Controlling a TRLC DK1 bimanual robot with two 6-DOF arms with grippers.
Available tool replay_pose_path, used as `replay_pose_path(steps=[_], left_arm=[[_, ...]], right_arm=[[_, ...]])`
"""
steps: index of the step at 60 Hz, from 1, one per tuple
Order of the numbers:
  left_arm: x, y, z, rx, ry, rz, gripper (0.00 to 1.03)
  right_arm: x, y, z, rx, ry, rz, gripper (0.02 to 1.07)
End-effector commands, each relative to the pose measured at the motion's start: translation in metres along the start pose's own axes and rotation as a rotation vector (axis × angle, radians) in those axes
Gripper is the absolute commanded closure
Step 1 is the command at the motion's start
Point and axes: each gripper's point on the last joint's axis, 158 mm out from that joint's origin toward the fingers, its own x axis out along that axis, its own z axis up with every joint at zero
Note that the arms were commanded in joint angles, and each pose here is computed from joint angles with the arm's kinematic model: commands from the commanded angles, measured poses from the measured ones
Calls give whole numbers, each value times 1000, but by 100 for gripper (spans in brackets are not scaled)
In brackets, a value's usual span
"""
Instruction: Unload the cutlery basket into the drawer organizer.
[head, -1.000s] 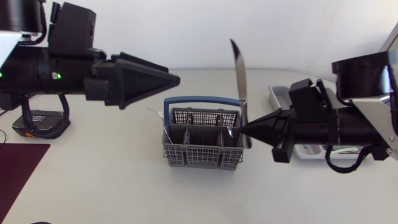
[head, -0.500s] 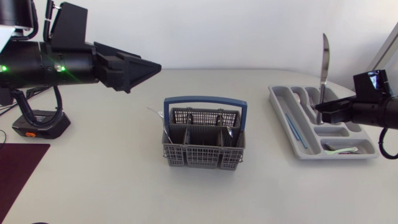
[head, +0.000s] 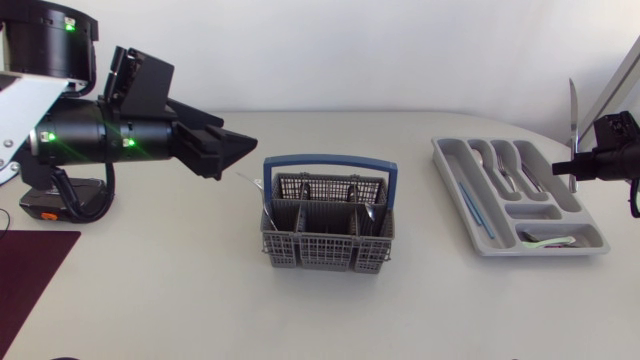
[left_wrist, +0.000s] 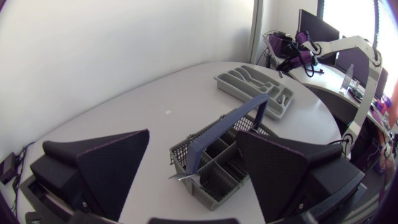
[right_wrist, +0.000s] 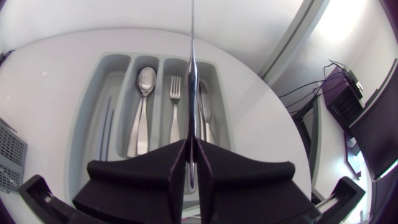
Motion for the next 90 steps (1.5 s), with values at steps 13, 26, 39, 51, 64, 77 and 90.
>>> replay_pose_path(steps=[13,26,39,51,64,77,90], left_arm=[[11,-10,-19,32,57,0,6],[11,-13,-21,40,67,8,6],[9,-19,-22,49,70,1,6],[8,-21,-25,50,73,1,6],[2,-20,-28,62,70,18,6],[-4,-12,-30,57,65,46,6],[-8,-6,-36,45,70,65,6]], right_arm=[[56,-34,2,-8,55,-69,101],[90,-43,-17,15,108,-81,101],[119,-46,-37,25,161,-89,101],[137,-39,-47,18,191,-82,101],[140,-36,-44,31,189,-84,69],[130,-33,-34,29,173,-85,56],[99,-27,-18,28,129,-76,48]])
